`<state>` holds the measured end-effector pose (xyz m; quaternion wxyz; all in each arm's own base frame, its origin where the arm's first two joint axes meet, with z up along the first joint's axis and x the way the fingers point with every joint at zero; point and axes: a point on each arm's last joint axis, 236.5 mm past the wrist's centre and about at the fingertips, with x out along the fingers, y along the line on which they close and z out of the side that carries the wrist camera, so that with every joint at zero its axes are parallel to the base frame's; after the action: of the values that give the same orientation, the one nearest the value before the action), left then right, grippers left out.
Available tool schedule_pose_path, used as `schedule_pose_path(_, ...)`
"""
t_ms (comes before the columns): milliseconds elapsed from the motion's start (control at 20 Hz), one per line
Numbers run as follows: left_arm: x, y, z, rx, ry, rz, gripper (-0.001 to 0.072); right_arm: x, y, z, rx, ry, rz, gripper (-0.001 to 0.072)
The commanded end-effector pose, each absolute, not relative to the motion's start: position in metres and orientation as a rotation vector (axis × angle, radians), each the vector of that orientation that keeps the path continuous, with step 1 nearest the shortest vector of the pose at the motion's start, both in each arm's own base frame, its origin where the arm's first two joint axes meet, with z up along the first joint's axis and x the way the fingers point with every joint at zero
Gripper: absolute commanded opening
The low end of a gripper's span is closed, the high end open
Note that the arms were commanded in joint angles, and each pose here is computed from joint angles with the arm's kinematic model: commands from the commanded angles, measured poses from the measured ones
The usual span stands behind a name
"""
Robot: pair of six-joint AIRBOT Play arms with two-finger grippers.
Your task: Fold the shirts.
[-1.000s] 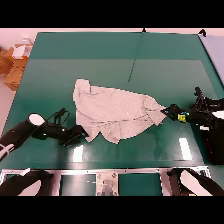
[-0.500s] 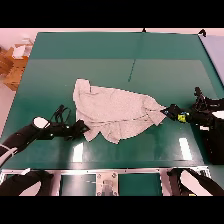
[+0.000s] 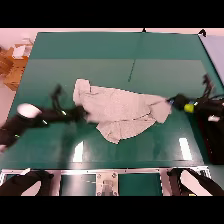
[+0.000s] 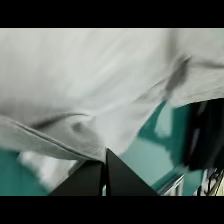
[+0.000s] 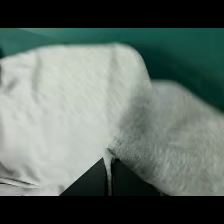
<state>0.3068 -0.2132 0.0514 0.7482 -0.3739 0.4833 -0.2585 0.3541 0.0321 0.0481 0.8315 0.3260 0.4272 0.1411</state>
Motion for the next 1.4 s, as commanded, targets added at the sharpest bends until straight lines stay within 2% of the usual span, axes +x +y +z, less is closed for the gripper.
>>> schedule_pose_path(0,0.329,-0.173,0.226,-0.667,0.664,-0.686,0.002,0.374,0.025,0.174,0.605,0.746,0.383,0.0014)
schedule_pose_path(150,0.31,-0.124,0.385,-0.404,0.285,-0.613,0.002,0.372,0.019,0.315,0.462,0.497,0.39,0.0014)
schedule_pose_path(300,0.267,-0.101,0.487,-0.24,0.038,-0.511,0.002,0.341,0.022,0.422,0.356,0.275,0.362,0.0014)
schedule_pose_path(450,0.228,-0.097,0.532,-0.131,-0.073,-0.45,0.002,0.299,0.029,0.493,0.25,0.101,0.319,0.0014)
schedule_pose_path(650,0.216,-0.093,0.539,-0.075,-0.082,-0.406,0.002,0.251,0.034,0.551,0.14,-0.1,0.22,0.0014)
schedule_pose_path(850,0.234,-0.077,0.523,-0.055,-0.019,-0.343,0.002,0.249,0.025,0.553,0.116,-0.116,0.168,0.0014)
schedule_pose_path(1050,0.283,-0.062,0.48,-0.08,0.151,-0.332,0.002,0.303,-0.007,0.513,0.22,0.0,0.194,0.0015)
schedule_pose_path(1150,0.321,-0.06,0.44,-0.122,0.296,-0.368,0.002,0.342,-0.013,0.472,0.279,0.097,0.267,0.0015)
schedule_pose_path(1350,0.411,-0.077,0.312,-0.249,0.637,-0.5,0.0021,0.431,0.001,0.337,0.398,0.377,0.384,0.0015)
